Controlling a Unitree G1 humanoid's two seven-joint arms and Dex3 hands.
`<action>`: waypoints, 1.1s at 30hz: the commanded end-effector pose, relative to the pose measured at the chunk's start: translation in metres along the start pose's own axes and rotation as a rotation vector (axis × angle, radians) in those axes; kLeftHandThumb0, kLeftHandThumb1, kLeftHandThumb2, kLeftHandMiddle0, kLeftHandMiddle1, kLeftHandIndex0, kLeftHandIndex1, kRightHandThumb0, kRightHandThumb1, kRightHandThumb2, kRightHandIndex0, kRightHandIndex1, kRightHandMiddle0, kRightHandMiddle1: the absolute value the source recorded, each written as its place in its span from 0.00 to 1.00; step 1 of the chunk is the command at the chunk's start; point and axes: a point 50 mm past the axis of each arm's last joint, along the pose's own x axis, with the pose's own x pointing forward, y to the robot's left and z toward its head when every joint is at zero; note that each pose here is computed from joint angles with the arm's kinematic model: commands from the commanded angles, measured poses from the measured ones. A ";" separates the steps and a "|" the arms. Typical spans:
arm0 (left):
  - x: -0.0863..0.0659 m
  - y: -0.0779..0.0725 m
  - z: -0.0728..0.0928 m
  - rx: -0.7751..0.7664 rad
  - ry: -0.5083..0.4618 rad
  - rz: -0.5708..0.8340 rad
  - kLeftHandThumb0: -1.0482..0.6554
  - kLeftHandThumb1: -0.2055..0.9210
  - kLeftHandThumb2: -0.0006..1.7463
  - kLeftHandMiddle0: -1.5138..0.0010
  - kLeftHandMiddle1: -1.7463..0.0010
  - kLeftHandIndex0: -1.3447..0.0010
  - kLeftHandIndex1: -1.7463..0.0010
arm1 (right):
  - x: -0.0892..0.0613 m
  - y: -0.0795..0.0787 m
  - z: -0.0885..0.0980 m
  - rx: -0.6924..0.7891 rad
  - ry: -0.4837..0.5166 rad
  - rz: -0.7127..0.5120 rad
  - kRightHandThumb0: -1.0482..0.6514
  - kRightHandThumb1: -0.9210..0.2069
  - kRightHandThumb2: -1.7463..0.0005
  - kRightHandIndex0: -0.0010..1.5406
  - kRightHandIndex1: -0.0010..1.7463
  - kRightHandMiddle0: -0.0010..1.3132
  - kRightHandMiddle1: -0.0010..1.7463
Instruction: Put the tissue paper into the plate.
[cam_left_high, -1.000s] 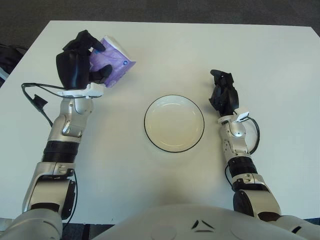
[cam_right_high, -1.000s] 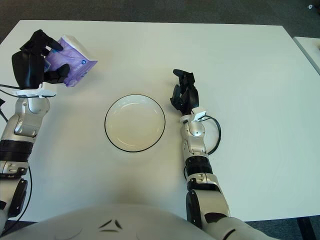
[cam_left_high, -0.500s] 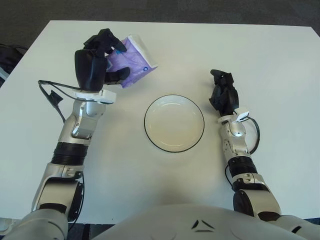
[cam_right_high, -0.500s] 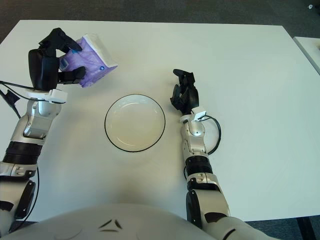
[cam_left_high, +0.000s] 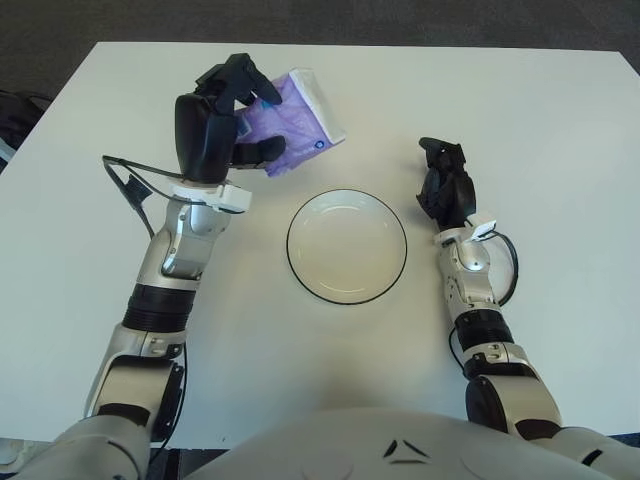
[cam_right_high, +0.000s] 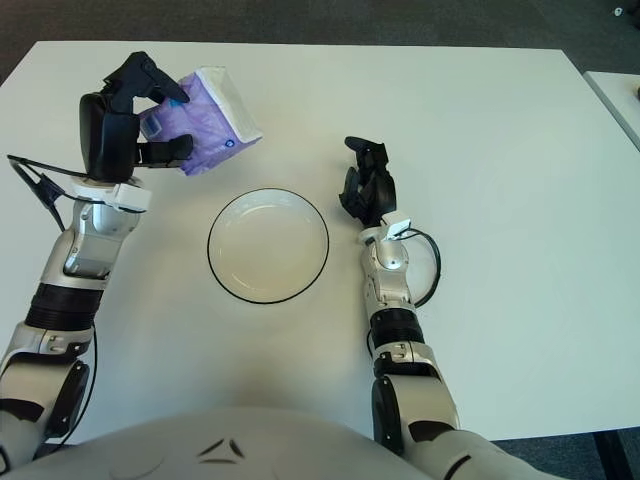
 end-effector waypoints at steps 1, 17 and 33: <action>0.006 0.001 0.009 -0.016 -0.049 0.012 0.32 0.41 0.80 0.16 0.00 0.51 0.00 | -0.063 -0.014 -0.068 0.010 0.361 -0.079 0.28 0.00 0.56 0.25 0.09 0.02 0.63; 0.005 -0.002 0.014 -0.044 -0.071 0.014 0.33 0.43 0.78 0.17 0.00 0.52 0.00 | -0.063 -0.015 -0.070 -0.015 0.374 -0.070 0.25 0.00 0.55 0.22 0.08 0.00 0.61; -0.013 -0.019 0.037 -0.192 -0.097 -0.050 0.33 0.43 0.78 0.18 0.00 0.52 0.00 | -0.063 -0.015 -0.072 -0.045 0.380 -0.065 0.24 0.00 0.54 0.22 0.08 0.00 0.60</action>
